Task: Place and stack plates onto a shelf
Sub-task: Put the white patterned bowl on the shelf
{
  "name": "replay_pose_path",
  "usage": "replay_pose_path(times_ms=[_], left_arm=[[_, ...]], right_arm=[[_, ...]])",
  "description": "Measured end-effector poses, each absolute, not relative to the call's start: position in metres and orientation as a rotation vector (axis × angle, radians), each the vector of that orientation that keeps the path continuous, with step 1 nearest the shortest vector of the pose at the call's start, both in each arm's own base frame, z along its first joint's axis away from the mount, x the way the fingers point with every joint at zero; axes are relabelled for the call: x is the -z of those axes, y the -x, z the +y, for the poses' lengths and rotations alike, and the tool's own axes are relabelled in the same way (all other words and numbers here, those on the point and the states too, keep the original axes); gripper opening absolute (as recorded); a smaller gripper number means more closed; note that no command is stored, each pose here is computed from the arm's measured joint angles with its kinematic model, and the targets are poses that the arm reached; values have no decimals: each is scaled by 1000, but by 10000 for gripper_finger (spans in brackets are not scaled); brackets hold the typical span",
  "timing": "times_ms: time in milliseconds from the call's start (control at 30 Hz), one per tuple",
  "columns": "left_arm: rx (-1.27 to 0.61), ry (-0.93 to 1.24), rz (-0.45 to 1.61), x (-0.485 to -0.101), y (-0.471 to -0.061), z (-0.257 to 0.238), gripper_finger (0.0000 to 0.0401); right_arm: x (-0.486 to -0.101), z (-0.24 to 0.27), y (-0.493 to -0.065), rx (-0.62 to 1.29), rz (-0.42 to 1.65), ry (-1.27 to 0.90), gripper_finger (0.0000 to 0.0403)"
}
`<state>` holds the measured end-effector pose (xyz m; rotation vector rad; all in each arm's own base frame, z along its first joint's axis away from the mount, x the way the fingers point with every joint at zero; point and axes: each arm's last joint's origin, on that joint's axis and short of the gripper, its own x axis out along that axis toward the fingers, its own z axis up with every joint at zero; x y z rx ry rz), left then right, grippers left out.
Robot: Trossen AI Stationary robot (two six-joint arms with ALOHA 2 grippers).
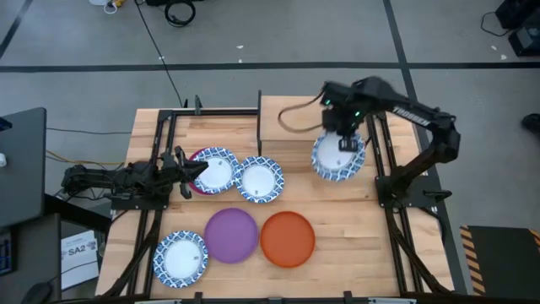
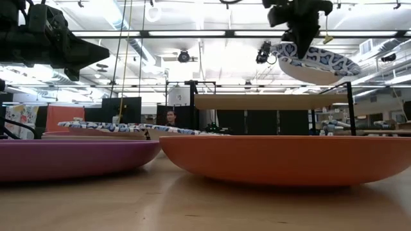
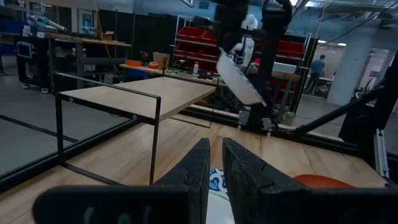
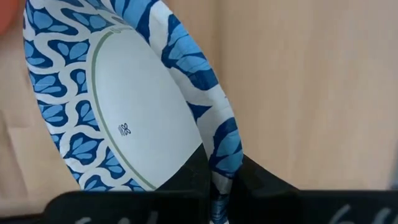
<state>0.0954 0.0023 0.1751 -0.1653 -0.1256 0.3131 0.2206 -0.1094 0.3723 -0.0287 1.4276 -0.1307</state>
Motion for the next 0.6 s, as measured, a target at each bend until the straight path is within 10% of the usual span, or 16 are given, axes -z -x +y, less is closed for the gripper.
replay_pose_path(times_ms=[600], left_arm=[[-313,165,-126,-175,-95,2,48]], right_arm=[[-393,-194,-137,556,1149,-332,28]])
